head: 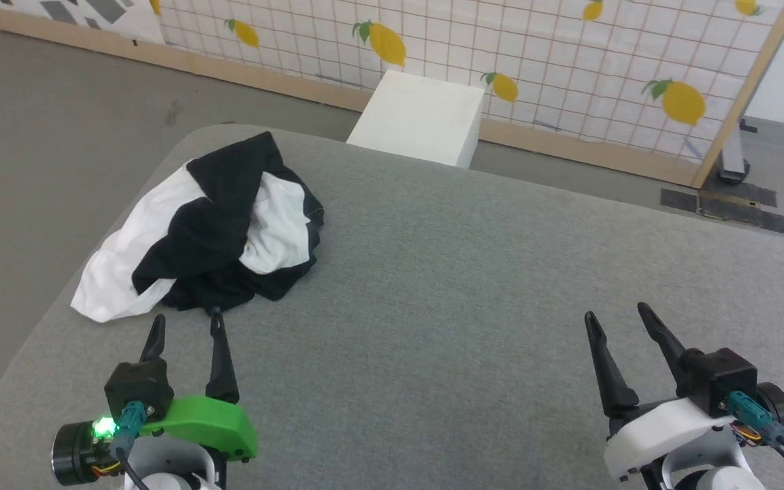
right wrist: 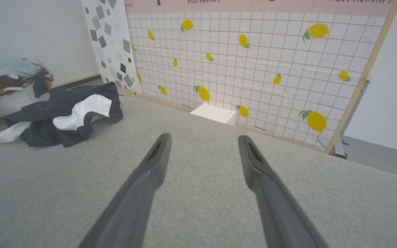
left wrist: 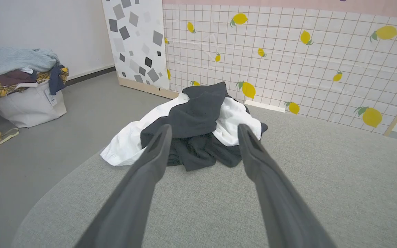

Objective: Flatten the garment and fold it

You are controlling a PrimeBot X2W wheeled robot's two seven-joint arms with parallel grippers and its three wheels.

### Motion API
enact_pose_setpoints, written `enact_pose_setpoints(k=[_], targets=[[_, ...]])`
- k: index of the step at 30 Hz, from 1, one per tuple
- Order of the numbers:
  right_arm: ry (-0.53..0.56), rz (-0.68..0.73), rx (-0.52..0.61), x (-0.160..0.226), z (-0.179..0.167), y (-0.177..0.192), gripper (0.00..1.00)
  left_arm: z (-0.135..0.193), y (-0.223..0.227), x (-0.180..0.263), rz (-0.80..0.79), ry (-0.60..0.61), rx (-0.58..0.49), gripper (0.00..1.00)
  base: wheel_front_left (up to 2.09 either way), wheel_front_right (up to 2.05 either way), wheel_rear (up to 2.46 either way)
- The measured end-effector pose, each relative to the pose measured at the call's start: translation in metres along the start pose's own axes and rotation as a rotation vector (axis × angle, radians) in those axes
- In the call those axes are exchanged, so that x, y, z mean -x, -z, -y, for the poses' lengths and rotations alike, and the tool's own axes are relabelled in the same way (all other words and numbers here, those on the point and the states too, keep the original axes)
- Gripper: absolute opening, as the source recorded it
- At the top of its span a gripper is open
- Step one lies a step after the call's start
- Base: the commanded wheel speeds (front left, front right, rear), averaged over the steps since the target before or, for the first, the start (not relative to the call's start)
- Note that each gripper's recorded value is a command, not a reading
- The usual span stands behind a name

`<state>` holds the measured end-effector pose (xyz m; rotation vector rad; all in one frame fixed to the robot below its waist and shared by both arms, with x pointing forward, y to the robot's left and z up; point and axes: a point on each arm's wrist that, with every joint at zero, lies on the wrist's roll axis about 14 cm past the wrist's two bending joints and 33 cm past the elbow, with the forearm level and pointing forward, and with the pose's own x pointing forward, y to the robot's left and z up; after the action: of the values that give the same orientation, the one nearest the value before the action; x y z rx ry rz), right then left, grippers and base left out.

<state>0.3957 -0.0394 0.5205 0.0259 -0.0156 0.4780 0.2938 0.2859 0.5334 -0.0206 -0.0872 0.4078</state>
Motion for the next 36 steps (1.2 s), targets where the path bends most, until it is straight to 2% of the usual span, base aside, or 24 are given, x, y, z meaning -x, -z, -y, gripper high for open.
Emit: enact_pose_setpoints(k=[36], targets=[[-0.232,0.014,-0.036,-0.033,-0.075,0.001,1.00,-0.079,0.000,0.047,0.030,-0.290,0.021,1.00,-0.02,-0.02,-0.02]])
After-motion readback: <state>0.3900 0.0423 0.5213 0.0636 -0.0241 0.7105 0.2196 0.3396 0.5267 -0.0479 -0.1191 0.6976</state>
